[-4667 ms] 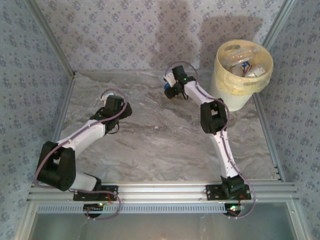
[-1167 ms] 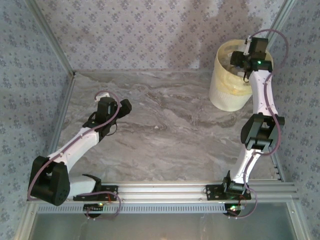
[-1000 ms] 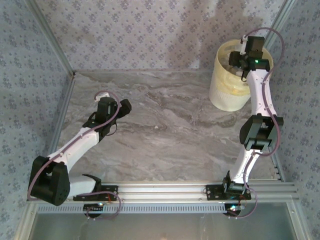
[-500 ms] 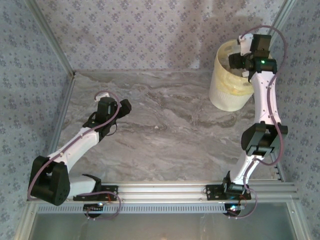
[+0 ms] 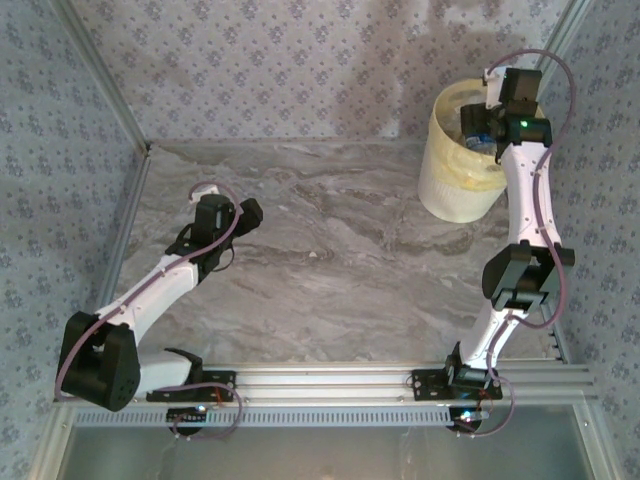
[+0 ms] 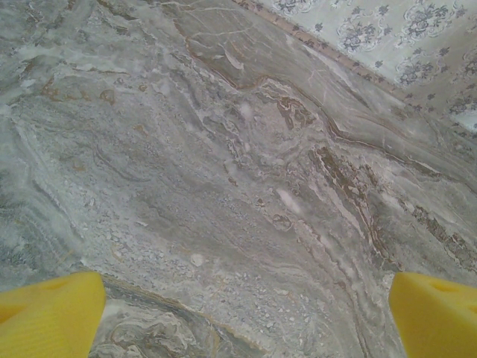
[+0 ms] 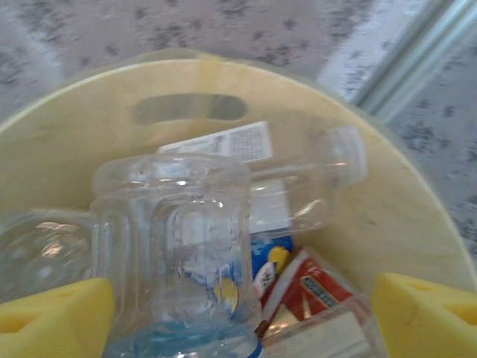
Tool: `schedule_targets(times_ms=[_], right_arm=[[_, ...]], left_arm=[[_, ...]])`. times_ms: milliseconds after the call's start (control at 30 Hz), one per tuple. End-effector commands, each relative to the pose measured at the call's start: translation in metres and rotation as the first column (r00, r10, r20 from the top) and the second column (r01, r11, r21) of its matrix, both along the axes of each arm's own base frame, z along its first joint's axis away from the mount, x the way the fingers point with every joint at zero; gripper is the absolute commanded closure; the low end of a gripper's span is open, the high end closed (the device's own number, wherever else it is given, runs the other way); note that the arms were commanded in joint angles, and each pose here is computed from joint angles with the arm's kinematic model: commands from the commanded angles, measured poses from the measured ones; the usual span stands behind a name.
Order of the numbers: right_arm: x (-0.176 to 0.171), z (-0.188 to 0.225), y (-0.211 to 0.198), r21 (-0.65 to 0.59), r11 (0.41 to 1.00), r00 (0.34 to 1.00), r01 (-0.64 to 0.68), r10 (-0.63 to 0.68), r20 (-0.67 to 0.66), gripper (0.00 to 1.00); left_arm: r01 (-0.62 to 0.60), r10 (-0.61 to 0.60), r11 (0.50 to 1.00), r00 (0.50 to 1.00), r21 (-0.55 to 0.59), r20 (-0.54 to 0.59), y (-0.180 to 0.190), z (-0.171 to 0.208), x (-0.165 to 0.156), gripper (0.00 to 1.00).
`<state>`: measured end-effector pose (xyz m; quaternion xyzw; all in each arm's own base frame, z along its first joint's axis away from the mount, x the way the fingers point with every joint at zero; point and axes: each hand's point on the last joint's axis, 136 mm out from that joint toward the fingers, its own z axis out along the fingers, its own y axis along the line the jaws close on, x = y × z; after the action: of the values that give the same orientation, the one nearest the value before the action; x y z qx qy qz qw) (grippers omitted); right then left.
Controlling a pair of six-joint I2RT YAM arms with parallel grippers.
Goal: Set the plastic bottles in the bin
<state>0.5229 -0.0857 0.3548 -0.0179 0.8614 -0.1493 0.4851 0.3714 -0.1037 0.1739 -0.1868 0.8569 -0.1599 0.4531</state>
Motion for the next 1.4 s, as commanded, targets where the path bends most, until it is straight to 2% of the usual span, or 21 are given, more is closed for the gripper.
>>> schedule_targets(times_ms=[0, 200, 333, 433, 567, 700, 800, 933, 1167, 1367], right_arm=[[-0.006, 0.004, -0.029, -0.021, 0.98, 0.98, 0.197, -0.196, 0.044, 0.09], [-0.006, -0.004, -0.018, -0.001, 0.99, 0.99, 0.14, -0.14, 0.015, 0.1], [-0.017, 0.034, 0.006, 0.093, 0.995, 0.993, 0.039, -0.049, 0.103, 0.1], [-0.038, 0.065, 0.034, 0.19, 0.98, 0.983, -0.057, 0.022, 0.182, 0.08], [-0.074, 0.09, 0.073, 0.228, 0.952, 0.945, -0.202, 0.129, 0.299, 0.06], [-0.109, 0.085, 0.101, 0.261, 0.915, 0.885, -0.308, 0.175, 0.432, 0.04], [-0.132, 0.063, 0.103, 0.334, 0.886, 0.851, -0.322, 0.116, 0.511, 0.02], [-0.149, 0.009, 0.097, 0.402, 0.873, 0.867, -0.276, 0.045, 0.496, 0.0], [-0.164, -0.098, 0.07, 0.45, 0.892, 0.946, -0.045, -0.107, 0.306, 0.0], [-0.179, -0.179, 0.036, 0.418, 0.893, 0.937, 0.169, -0.277, 0.214, 0.0]], left_arm=[[-0.003, 0.003, 1.0, 1.0, -0.004, 0.0, 0.002, 0.0, 0.0, 0.02], [-0.012, 0.012, 1.0, 1.0, 0.009, 0.005, 0.006, 0.002, -0.004, 0.02], [-0.02, 0.019, 1.0, 1.0, 0.022, 0.018, 0.009, 0.009, -0.006, 0.02], [-0.025, 0.023, 0.999, 0.999, 0.038, 0.048, 0.014, 0.021, -0.009, 0.02], [-0.059, 0.052, 0.995, 0.994, 0.079, 0.091, 0.028, 0.039, -0.017, 0.02], [-0.133, 0.115, 0.98, 0.986, 0.15, 0.123, 0.054, 0.053, -0.026, 0.02], [-0.206, 0.178, 0.954, 0.974, 0.216, 0.143, 0.08, 0.062, -0.033, 0.02], [-0.318, 0.278, 0.899, 0.946, 0.3, 0.169, 0.119, 0.071, -0.043, 0.02], [-0.413, 0.388, 0.824, 0.91, 0.388, 0.145, 0.167, 0.054, -0.051, 0.02], [-0.473, 0.457, 0.792, 0.879, 0.386, 0.137, 0.186, 0.016, -0.047, 0.02]])
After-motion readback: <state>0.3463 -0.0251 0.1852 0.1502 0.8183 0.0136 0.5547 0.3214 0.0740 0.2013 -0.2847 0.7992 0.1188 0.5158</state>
